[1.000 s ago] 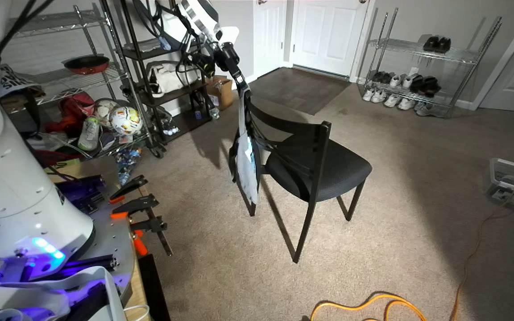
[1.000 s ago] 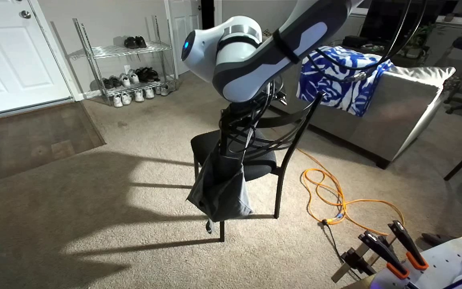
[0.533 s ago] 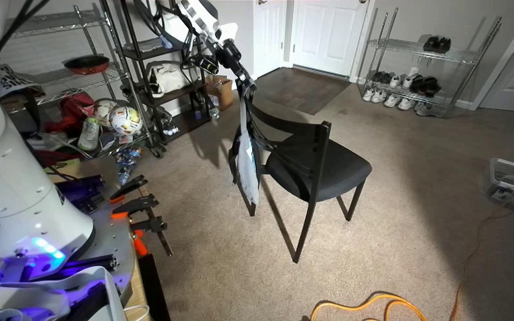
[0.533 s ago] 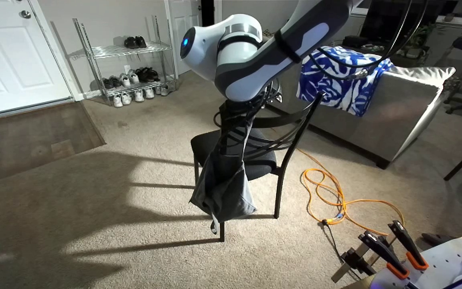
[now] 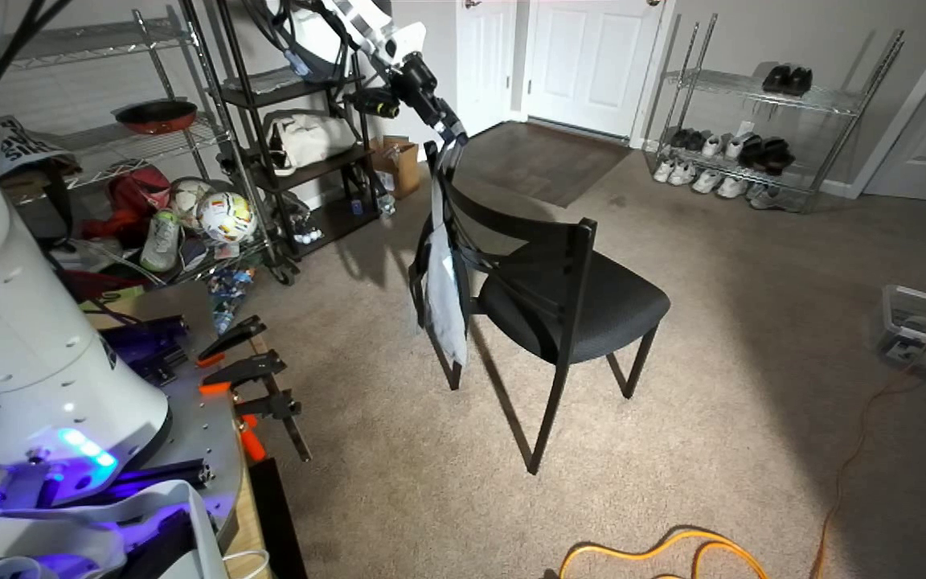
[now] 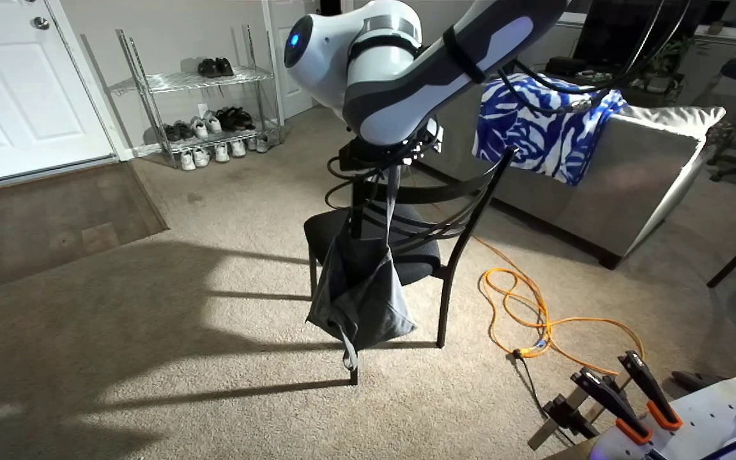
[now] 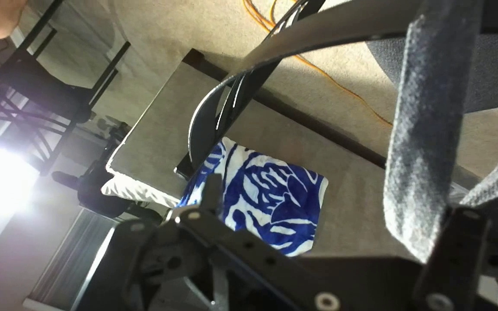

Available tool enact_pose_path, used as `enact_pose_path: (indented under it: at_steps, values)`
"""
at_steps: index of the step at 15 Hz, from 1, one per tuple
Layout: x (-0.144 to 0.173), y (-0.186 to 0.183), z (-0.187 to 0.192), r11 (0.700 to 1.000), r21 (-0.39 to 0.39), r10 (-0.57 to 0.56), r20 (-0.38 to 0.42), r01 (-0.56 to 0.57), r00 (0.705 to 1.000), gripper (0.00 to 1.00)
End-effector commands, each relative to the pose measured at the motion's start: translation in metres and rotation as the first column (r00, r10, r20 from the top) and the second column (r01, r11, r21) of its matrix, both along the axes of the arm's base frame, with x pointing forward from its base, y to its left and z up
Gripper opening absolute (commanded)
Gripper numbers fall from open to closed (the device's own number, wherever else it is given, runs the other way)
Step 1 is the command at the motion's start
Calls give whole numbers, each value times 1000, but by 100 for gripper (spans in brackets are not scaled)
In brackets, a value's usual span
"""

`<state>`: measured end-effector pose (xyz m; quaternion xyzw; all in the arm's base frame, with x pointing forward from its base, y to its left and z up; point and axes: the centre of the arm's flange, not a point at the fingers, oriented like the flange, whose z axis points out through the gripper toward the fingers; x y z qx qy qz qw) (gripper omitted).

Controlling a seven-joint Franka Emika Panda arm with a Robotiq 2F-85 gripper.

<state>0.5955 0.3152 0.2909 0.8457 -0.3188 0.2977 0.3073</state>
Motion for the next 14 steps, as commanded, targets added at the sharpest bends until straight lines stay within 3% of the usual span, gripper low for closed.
enact_pose_path:
  at_steps: [1,6,11,14]
  values:
    - [-2,-2,11,993,103,-49,-38,52,998,100]
    - [-3,-12,4,945,253,-174,-154,209,973,100]
    - [-3,-24,-2,894,296,-279,-217,335,936,100]
    - [-3,-26,-4,889,299,-294,-210,347,933,100]
